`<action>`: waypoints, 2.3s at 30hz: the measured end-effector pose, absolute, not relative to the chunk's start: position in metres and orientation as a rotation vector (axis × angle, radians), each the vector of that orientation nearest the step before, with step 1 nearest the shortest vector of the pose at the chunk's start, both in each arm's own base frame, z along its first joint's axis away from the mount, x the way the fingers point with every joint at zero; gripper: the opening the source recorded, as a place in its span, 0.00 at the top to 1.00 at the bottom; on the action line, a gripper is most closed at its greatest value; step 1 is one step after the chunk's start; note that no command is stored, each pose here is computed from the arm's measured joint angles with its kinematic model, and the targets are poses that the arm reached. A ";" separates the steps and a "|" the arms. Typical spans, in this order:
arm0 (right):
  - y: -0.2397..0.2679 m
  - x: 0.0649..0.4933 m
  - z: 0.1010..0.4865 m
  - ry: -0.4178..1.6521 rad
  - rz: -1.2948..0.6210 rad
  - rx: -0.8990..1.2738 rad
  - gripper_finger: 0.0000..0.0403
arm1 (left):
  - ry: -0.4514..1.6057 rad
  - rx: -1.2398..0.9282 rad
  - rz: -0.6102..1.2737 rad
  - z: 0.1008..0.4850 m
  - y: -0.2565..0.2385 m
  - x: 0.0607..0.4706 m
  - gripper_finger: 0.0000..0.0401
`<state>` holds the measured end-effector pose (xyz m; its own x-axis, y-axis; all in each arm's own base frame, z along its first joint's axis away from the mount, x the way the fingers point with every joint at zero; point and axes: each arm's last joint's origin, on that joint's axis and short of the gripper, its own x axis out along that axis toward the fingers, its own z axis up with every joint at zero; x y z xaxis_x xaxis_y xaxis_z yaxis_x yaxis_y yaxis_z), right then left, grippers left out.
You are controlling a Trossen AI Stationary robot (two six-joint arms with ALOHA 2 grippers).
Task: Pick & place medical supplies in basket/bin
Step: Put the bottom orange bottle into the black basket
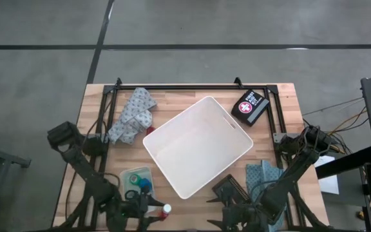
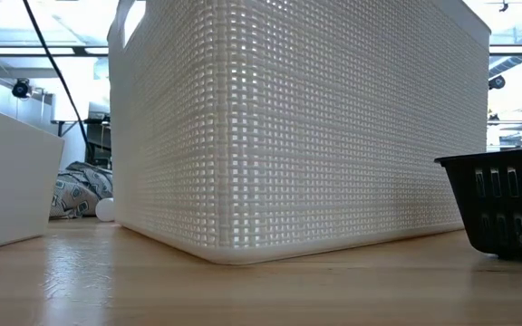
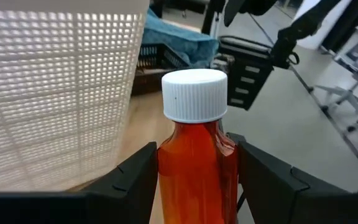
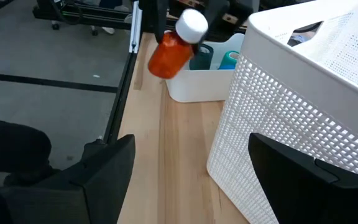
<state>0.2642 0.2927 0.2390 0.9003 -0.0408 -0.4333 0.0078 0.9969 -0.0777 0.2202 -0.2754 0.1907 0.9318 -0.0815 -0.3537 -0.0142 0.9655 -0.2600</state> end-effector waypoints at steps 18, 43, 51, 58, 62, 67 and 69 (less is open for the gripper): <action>0.293 0.264 0.239 0.449 -0.025 -0.074 0.23 | 0.426 -0.178 -0.067 0.166 -0.289 0.266 0.50; 0.293 0.264 0.239 0.449 -0.025 -0.073 0.23 | 0.555 -0.248 -0.094 0.127 -0.278 0.324 0.50; 0.293 0.264 0.239 0.449 -0.025 -0.073 0.23 | 0.591 -0.287 -0.077 0.123 -0.274 0.326 0.50; 0.293 0.264 0.239 0.449 -0.025 -0.073 0.23 | 0.617 -0.291 -0.061 0.120 -0.273 0.325 0.49; 0.293 0.264 0.239 0.449 -0.025 -0.073 0.23 | 0.644 -0.304 -0.053 0.118 -0.273 0.323 0.49; 0.293 0.264 0.239 0.449 -0.025 -0.073 0.23 | 0.661 -0.308 -0.045 0.116 -0.272 0.322 0.48; 0.293 0.264 0.239 0.449 -0.025 -0.073 0.23 | 0.662 -0.308 -0.046 0.116 -0.272 0.321 0.48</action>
